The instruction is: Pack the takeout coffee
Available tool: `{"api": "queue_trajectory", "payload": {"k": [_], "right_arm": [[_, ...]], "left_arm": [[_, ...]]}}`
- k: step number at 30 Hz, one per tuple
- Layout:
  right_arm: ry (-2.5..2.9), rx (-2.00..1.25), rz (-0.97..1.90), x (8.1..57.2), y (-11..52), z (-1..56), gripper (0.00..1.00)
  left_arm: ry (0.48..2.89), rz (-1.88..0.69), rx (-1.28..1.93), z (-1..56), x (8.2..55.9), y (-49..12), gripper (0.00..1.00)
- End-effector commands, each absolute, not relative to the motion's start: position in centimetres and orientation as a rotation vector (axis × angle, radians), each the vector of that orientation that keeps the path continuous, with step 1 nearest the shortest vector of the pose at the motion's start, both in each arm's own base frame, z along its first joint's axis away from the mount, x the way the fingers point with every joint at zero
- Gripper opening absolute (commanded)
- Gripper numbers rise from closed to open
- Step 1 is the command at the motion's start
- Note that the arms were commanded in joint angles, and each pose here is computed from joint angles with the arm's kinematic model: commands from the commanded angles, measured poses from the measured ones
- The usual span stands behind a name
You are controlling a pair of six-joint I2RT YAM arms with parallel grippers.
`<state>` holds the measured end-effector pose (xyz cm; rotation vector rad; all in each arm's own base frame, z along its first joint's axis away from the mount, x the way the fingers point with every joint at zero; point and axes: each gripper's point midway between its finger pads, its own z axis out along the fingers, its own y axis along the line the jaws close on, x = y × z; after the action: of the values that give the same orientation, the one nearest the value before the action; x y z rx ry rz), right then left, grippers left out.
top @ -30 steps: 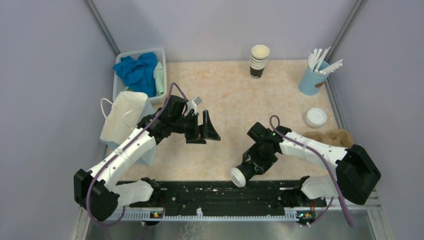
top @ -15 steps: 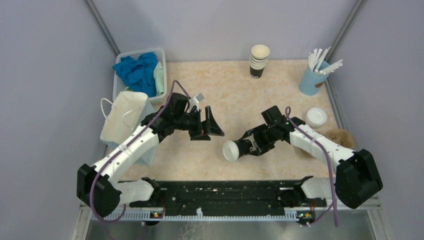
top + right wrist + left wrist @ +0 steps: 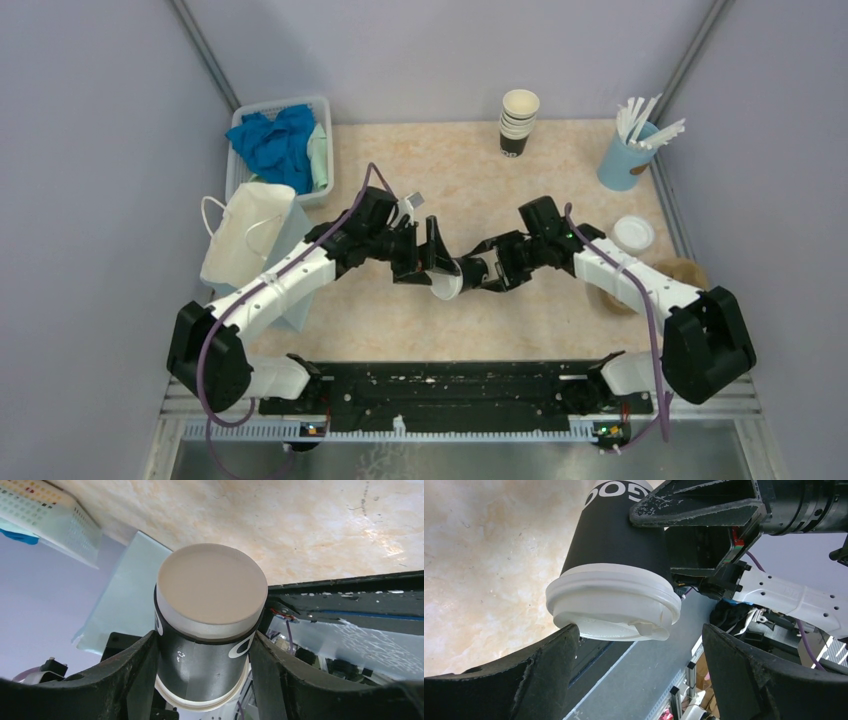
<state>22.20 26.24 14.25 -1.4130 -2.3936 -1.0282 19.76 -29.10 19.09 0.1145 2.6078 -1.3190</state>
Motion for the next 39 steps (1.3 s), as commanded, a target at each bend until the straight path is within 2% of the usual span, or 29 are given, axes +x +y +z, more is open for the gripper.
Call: {"api": "queue_trajectory", "payload": {"k": [1,23,39], "right_arm": [[-2.342,-1.387,-1.139,23.9,27.3,16.6,0.47],[-2.276,-1.384,-1.183,24.2,26.9,16.9,0.48],[-2.273,-1.365,-1.191,24.4,27.2,17.2,0.48]], "left_arm": [[2.494,-1.388,0.152,21.5,21.0,-30.4,0.98],[2.463,-1.238,0.044,21.8,23.0,-29.3,0.98],[2.460,-1.182,0.008,21.9,22.7,-28.2,0.98]]}}
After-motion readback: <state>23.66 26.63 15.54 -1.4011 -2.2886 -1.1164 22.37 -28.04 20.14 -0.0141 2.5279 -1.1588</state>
